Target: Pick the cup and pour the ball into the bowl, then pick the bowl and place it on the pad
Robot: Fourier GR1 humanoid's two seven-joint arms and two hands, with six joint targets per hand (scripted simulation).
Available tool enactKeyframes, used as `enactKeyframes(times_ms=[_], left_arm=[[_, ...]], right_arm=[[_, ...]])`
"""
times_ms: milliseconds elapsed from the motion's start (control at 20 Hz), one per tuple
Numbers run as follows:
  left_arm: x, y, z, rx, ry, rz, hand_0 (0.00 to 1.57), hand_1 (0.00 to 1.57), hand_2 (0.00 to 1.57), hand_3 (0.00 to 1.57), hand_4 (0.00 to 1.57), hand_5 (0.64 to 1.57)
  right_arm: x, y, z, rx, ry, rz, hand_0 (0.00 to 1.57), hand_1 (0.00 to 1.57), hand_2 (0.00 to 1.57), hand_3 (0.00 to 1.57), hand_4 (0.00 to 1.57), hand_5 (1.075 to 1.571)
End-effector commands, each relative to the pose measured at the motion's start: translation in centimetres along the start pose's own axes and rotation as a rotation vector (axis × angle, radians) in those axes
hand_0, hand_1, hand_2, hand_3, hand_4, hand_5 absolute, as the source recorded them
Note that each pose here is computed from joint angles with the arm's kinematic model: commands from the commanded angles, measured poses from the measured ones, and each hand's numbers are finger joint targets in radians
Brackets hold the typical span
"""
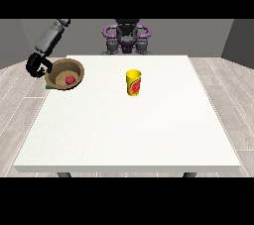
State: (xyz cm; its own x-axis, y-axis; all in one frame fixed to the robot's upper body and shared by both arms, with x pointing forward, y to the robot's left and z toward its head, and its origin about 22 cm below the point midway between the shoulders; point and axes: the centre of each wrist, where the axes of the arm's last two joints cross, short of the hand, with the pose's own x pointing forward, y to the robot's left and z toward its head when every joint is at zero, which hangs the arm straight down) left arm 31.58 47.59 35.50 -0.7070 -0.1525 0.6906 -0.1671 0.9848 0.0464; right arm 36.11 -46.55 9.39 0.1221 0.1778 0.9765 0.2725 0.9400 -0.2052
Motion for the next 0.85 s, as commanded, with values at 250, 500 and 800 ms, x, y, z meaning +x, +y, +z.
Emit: enactKeyframes(times_ms=[250,500,800], left_arm=[[4.5,2.0,-0.6,0.016,-0.098,0.004,0.00,0.00,0.00,0.00,0.00,1.516],[4.0,1.2,-0.5,-0.004,-0.067,0.004,0.00,0.00,0.00,0.00,0.00,1.514],[0.3,1.4,1.4,0.011,-0.021,0.010,0.00,0.00,0.00,0.00,0.00,1.515]], right_arm=[[1.5,-4.1,0.5,-0.190,-0.031,-0.076,0.74,0.74,0.69,1.05,0.00,1.538],[2.3,-4.2,0.3,-0.195,-0.016,-0.048,0.63,0.63,0.53,0.82,0.00,1.521],[7.5,-9.0,1.2,-0.175,-0.062,-0.132,0.13,0.13,0.28,0.38,0.00,1.467]])
